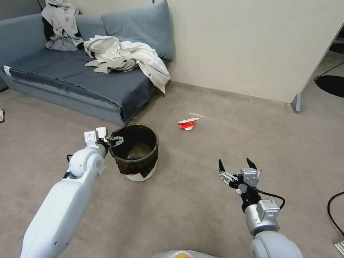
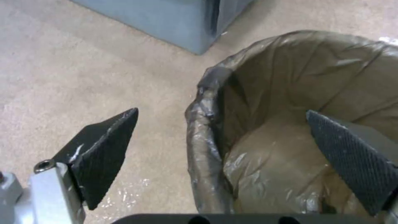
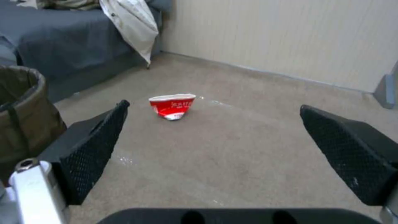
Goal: Pick up the trash can from the floor.
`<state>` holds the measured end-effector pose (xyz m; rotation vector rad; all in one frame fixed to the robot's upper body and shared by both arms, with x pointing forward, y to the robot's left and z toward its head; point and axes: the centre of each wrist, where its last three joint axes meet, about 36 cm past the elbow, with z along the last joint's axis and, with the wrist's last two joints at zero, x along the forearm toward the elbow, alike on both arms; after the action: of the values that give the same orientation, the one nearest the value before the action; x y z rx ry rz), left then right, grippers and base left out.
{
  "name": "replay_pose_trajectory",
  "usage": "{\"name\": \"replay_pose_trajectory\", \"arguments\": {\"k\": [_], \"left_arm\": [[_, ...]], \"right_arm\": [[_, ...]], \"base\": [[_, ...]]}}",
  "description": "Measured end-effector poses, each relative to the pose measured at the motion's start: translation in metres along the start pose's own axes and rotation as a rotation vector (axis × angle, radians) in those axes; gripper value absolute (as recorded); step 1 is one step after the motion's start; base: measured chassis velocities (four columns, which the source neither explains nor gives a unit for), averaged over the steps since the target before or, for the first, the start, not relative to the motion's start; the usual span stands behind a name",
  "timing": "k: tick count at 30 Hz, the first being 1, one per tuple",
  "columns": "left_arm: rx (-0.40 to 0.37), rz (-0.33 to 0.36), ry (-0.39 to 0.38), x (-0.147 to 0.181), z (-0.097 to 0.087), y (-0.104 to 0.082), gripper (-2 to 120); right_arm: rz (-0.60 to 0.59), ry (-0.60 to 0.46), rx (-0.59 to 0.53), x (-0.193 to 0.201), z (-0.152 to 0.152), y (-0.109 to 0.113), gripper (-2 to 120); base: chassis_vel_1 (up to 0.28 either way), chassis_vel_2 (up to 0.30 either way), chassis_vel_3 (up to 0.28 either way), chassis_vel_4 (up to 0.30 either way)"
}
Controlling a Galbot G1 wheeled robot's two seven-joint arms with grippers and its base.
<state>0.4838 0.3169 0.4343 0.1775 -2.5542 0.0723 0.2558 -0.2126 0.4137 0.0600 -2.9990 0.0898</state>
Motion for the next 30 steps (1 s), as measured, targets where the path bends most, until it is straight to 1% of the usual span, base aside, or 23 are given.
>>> {"name": "replay_pose_trajectory", "arguments": {"k": [8, 14, 19, 20, 22, 23, 26, 27, 28, 29, 30], "left_arm": [[0.01, 0.003, 0.04, -0.01, 0.003, 0.003, 100], [0.041, 0.036, 0.074, -0.015, 0.002, 0.003, 100], [0.044, 0.041, 0.09, -0.017, 0.003, 0.0, 99], [0.043, 0.04, 0.093, -0.017, 0.003, 0.0, 97], [0.042, 0.037, 0.103, -0.018, 0.003, -0.002, 91], [0.042, 0.037, 0.103, -0.018, 0.003, -0.002, 91], [0.055, 0.029, 0.113, -0.019, 0.001, -0.005, 76], [0.055, 0.029, 0.113, -0.019, 0.001, -0.005, 76], [0.059, 0.029, 0.115, -0.019, 0.001, -0.006, 71], [0.061, 0.028, 0.115, -0.019, 0.001, -0.006, 69], [0.063, 0.027, 0.116, -0.019, 0.001, -0.007, 63]], "right_arm": [[0.001, -0.009, -0.001, 0.001, -0.004, 0.0, 100], [0.004, -0.013, -0.003, 0.002, -0.005, 0.0, 100], [0.004, -0.015, -0.002, 0.002, -0.005, 0.0, 100], [0.005, -0.016, -0.002, 0.003, -0.006, 0.0, 100], [0.006, -0.017, -0.002, 0.003, -0.006, 0.0, 100], [0.006, -0.017, -0.002, 0.003, -0.006, 0.0, 100], [0.007, -0.022, 0.001, 0.003, -0.008, -0.001, 100], [0.007, -0.022, 0.001, 0.003, -0.008, -0.001, 100], [0.007, -0.023, 0.001, 0.003, -0.008, -0.002, 100], [0.007, -0.024, 0.002, 0.004, -0.008, -0.002, 100], [0.007, -0.025, 0.002, 0.004, -0.008, -0.002, 100]], "base": [[0.0, 0.0, 0.0, 0.0], [0.0, 0.0, 0.0, 0.0], [0.0, 0.0, 0.0, 0.0], [0.0, 0.0, 0.0, 0.0], [0.0, 0.0, 0.0, 0.0], [0.0, 0.0, 0.0, 0.0], [0.0, 0.0, 0.0, 0.0], [0.0, 0.0, 0.0, 0.0], [0.0, 0.0, 0.0, 0.0], [0.0, 0.0, 0.0, 0.0], [0.0, 0.0, 0.0, 0.0]]}}
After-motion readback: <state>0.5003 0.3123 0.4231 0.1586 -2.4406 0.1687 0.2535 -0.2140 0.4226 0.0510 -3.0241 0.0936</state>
